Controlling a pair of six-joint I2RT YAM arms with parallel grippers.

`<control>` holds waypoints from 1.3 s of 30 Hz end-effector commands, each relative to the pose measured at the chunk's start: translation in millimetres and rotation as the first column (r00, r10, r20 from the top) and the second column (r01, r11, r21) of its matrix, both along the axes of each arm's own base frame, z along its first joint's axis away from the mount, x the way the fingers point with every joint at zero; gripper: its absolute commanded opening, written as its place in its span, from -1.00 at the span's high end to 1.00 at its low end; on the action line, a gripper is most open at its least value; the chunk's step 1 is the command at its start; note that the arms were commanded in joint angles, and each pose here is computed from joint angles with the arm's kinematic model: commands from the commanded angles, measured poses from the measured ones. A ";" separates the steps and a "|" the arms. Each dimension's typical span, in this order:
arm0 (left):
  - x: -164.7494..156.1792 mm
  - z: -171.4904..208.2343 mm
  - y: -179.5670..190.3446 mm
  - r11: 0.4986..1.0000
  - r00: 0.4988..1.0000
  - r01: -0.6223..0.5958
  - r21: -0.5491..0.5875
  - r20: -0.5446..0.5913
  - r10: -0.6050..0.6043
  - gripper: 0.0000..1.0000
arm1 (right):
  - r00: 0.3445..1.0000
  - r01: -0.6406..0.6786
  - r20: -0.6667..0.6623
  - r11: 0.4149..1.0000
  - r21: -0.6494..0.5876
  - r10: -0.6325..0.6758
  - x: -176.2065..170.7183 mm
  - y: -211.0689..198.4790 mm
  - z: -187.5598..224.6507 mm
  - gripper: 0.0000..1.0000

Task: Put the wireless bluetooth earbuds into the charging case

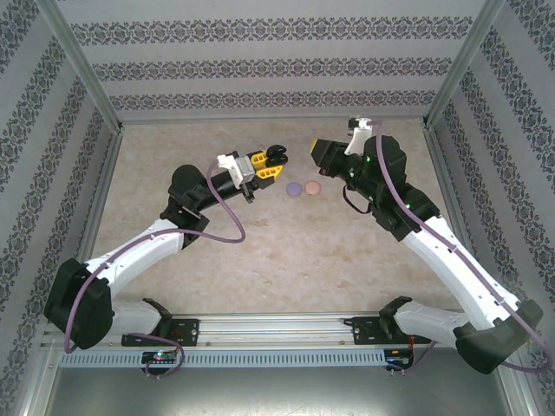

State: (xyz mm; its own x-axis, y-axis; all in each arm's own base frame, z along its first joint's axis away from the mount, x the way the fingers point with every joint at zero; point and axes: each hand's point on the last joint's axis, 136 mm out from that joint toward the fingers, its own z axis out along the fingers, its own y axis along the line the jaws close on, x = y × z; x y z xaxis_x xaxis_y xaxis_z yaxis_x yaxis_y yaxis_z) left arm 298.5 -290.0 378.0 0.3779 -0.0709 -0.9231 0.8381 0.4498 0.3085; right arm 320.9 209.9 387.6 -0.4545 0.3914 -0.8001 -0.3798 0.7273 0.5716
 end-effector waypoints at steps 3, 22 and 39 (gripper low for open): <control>-1.5 4.8 -8.1 0.999 0.999 0.036 0.014 0.018 -0.036 1.00 | 0.993 -0.073 0.095 0.996 0.053 0.068 -19.2 16.1 39.4 0.64; 9.2 2.4 -10.1 1.000 1.000 0.012 -0.002 -0.006 -0.012 1.00 | 0.982 -0.139 0.143 0.987 0.084 0.126 -36.5 47.1 44.0 0.66; 5.2 10.2 -8.5 1.000 1.000 0.019 -0.017 0.007 -0.019 1.00 | 0.990 -0.104 0.103 0.994 0.038 0.100 -24.8 57.8 17.1 0.71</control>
State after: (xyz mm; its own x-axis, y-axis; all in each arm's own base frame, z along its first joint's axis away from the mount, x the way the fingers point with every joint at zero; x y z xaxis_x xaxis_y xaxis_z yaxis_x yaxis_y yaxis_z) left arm 310.1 -298.2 365.4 0.3365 -0.0520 -0.9403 0.8536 0.4386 0.2812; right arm 293.2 265.0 406.7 -0.4275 0.3791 -0.8207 -0.5084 0.6498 0.5650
